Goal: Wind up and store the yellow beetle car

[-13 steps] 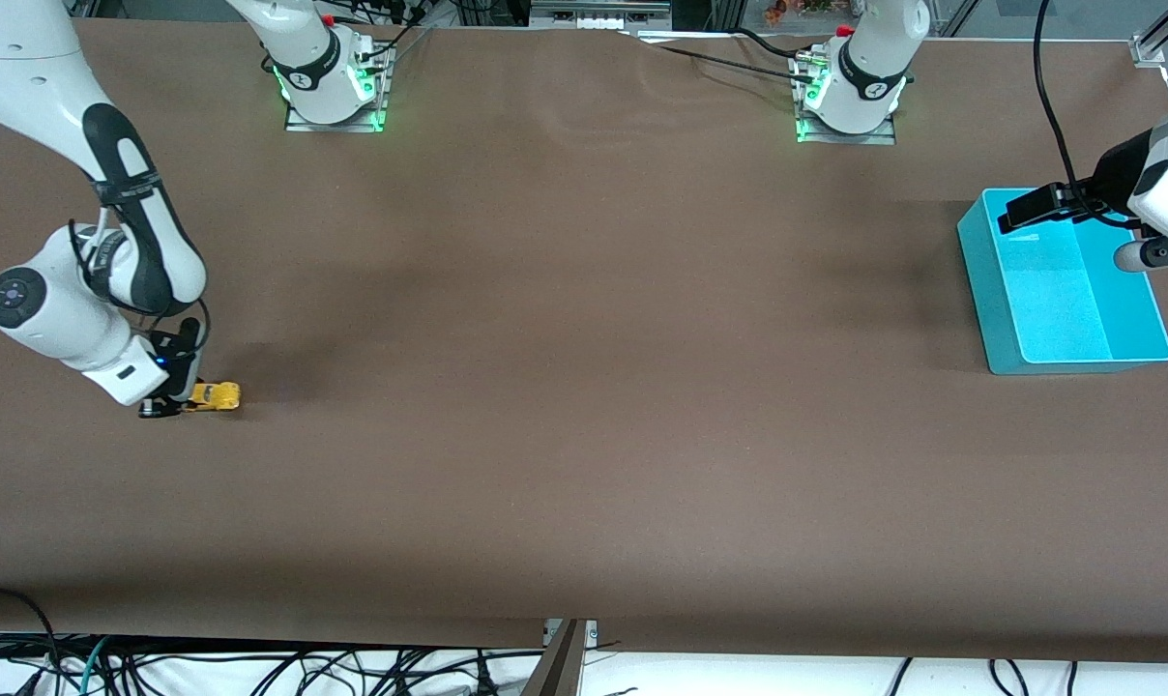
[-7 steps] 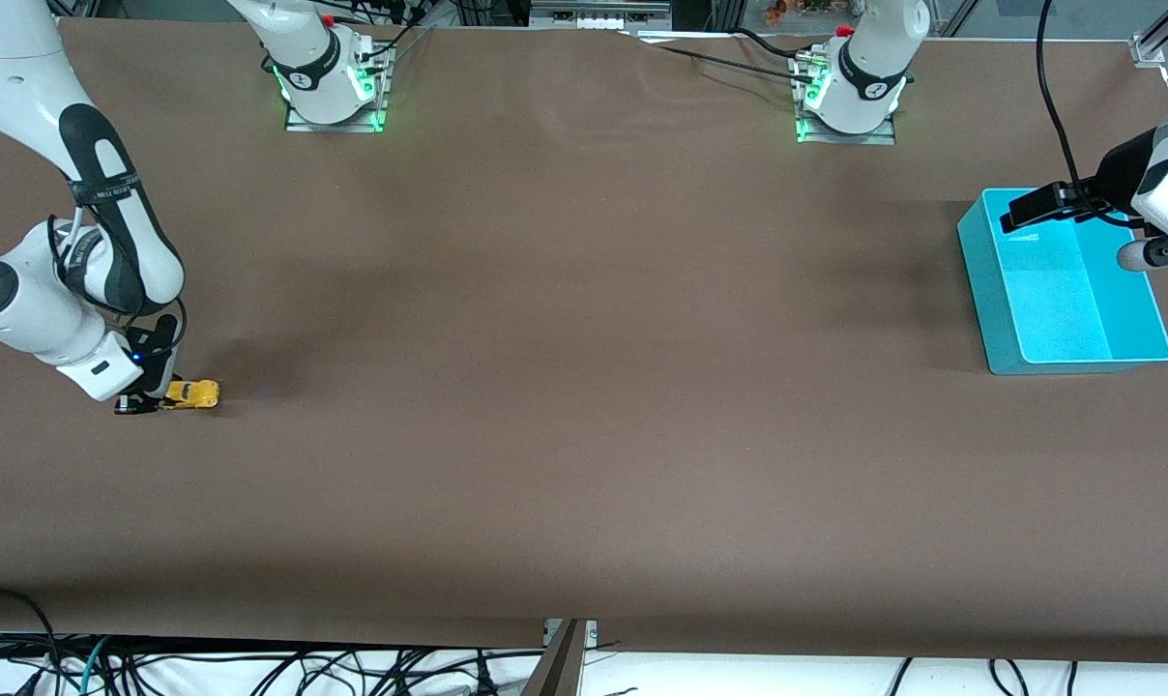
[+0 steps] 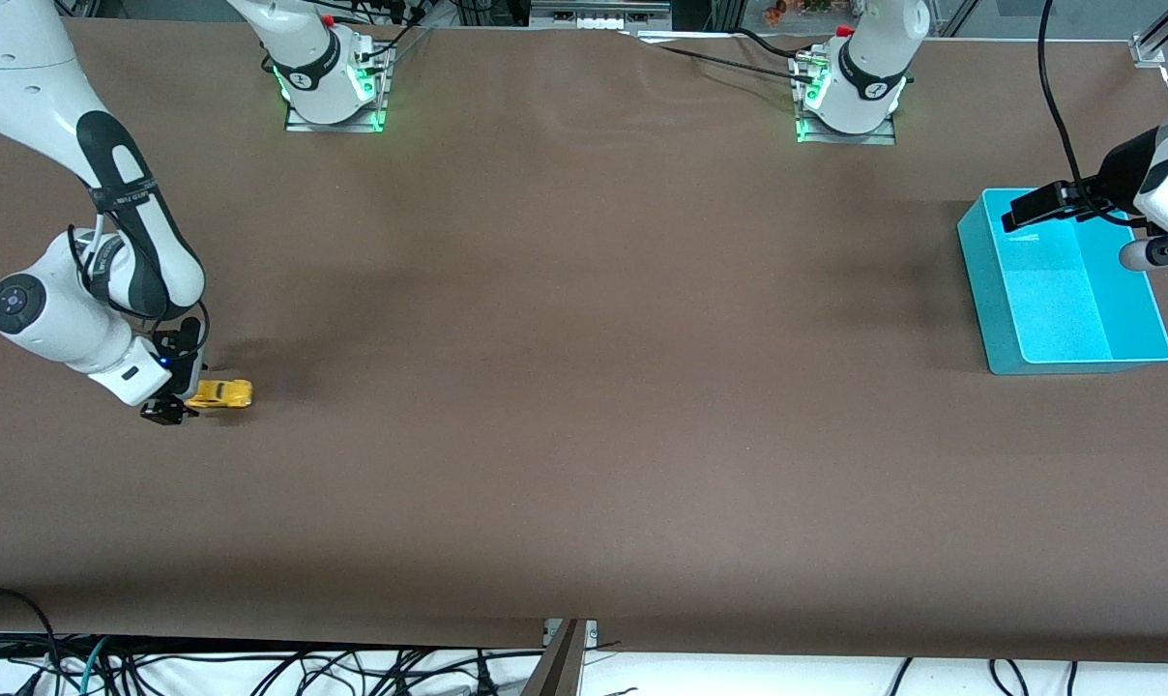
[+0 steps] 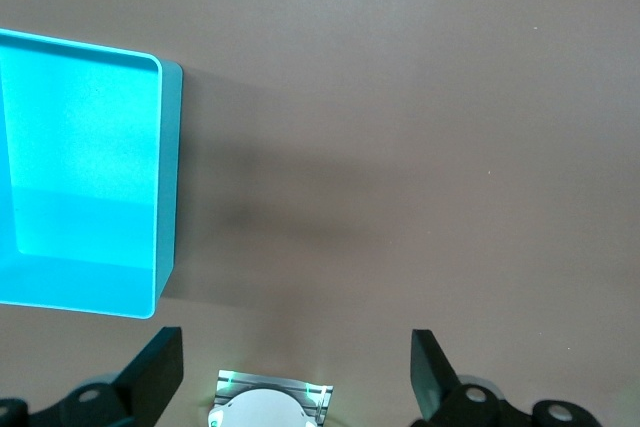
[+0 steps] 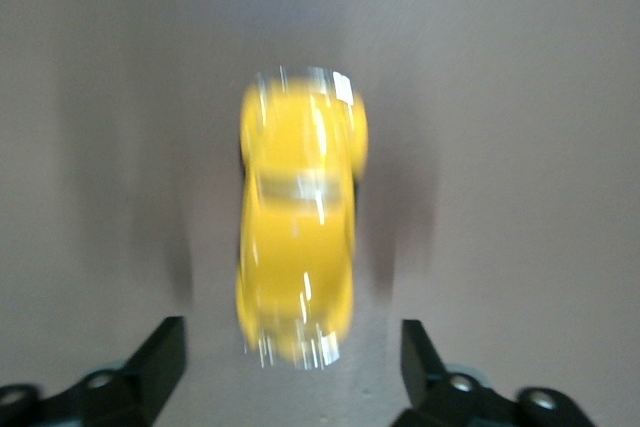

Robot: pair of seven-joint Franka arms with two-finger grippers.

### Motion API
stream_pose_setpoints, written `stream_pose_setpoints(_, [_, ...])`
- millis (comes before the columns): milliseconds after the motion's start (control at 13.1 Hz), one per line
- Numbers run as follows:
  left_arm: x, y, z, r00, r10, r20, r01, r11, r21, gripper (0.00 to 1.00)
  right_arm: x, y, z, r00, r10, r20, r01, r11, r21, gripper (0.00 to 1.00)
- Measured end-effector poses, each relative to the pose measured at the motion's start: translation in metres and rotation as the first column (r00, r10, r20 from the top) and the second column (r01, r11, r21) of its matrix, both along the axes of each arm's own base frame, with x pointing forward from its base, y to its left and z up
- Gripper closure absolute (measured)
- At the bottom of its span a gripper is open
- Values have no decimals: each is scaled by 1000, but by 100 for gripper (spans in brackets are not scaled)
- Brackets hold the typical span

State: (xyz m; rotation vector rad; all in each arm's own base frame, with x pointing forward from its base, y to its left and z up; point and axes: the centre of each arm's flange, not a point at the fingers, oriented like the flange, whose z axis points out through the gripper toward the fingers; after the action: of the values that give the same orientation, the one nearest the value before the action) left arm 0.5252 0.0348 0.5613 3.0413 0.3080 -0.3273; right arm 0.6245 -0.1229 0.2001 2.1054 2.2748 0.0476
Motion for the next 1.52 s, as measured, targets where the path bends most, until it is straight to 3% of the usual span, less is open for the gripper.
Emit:
stream_pose_setpoints(228, [-1, 6, 0, 1000, -4, 1, 4, 1000, -3, 0, 21, 0, 36, 1000, 6, -8, -6, 1000, 4, 0])
stream_pose_setpoints(533, [0, 5, 0, 1000, -7, 1, 7, 1000, -4, 0, 30, 7, 53, 1000, -5, 13, 4, 1000, 18, 0])
stream_pose_setpoints(762, [-1, 5, 0, 1000, -7, 1, 7, 1000, -4, 0, 34, 22, 84, 991, -130, 18, 129, 991, 42, 0])
stream_pose_setpoints(914, [-1, 5, 0, 1000, -7, 0, 7, 1000, -4, 0, 37, 34, 117, 968, -250, 7, 249, 967, 55, 0])
stream_pose_setpoints(1142, [-1, 6, 0, 1000, -6, 1, 6, 1000, -4, 0, 41, 51, 163, 894, -445, -54, 448, 892, 58, 0])
stream_pose_setpoints(1523, [0, 3, 0, 1000, -12, 0, 12, 1000, -4, 0, 44, 75, 193, 700, -702, -129, 710, 704, 25, 0])
